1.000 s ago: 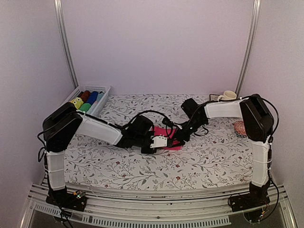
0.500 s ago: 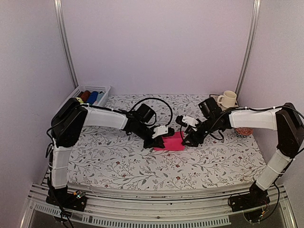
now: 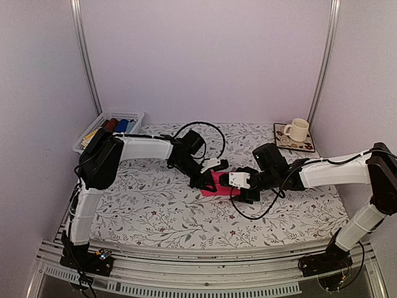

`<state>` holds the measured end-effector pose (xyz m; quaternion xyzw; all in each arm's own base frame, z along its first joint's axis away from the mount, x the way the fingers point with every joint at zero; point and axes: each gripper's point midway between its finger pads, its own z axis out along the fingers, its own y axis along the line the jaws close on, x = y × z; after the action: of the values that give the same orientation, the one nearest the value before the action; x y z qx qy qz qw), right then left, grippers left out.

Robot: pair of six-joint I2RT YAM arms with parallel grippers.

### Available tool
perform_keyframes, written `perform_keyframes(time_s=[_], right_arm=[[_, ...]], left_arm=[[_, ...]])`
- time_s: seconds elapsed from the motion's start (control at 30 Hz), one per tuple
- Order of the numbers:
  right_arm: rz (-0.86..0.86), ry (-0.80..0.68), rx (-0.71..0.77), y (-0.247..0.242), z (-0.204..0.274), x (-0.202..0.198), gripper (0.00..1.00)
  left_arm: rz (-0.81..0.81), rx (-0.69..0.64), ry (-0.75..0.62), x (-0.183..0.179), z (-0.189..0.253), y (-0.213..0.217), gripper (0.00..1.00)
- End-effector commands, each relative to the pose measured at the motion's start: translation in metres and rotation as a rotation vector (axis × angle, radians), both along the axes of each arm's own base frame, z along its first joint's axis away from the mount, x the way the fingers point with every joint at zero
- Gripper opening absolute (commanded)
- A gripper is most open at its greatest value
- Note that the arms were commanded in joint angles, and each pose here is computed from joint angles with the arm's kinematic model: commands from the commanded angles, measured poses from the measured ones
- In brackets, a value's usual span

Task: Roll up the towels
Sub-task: Roll the towel at the center of the board.

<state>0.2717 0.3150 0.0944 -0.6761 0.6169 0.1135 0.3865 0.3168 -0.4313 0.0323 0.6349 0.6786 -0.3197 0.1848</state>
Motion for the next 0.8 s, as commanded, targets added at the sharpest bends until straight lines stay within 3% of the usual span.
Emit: perform_keyframes(time_s=[0.0, 0.5, 0.57, 0.7, 0.77], right_arm=[[0.012, -0.094, -0.063, 0.007, -0.011, 0.018, 0.69], [-0.096, -0.227, -0.2, 0.005, -0.047, 0.058, 0.66], [-0.09, -0.213, -0.216, 0.004, -0.054, 0.057, 0.59], [-0.076, -0.148, -0.235, 0.006, -0.065, 0.051, 0.29], [-0.074, -0.11, -0.242, 0.006, -0.069, 0.048, 0.21]], left_arm=[[0.026, 0.172, 0.148, -0.024, -0.054, 0.024, 0.0], [0.018, 0.155, 0.18, -0.026, -0.052, 0.026, 0.0], [0.022, 0.157, 0.18, -0.024, -0.052, 0.028, 0.0], [0.046, 0.151, 0.173, -0.016, -0.048, 0.032, 0.04], [0.061, 0.143, 0.163, -0.009, -0.044, 0.034, 0.09]])
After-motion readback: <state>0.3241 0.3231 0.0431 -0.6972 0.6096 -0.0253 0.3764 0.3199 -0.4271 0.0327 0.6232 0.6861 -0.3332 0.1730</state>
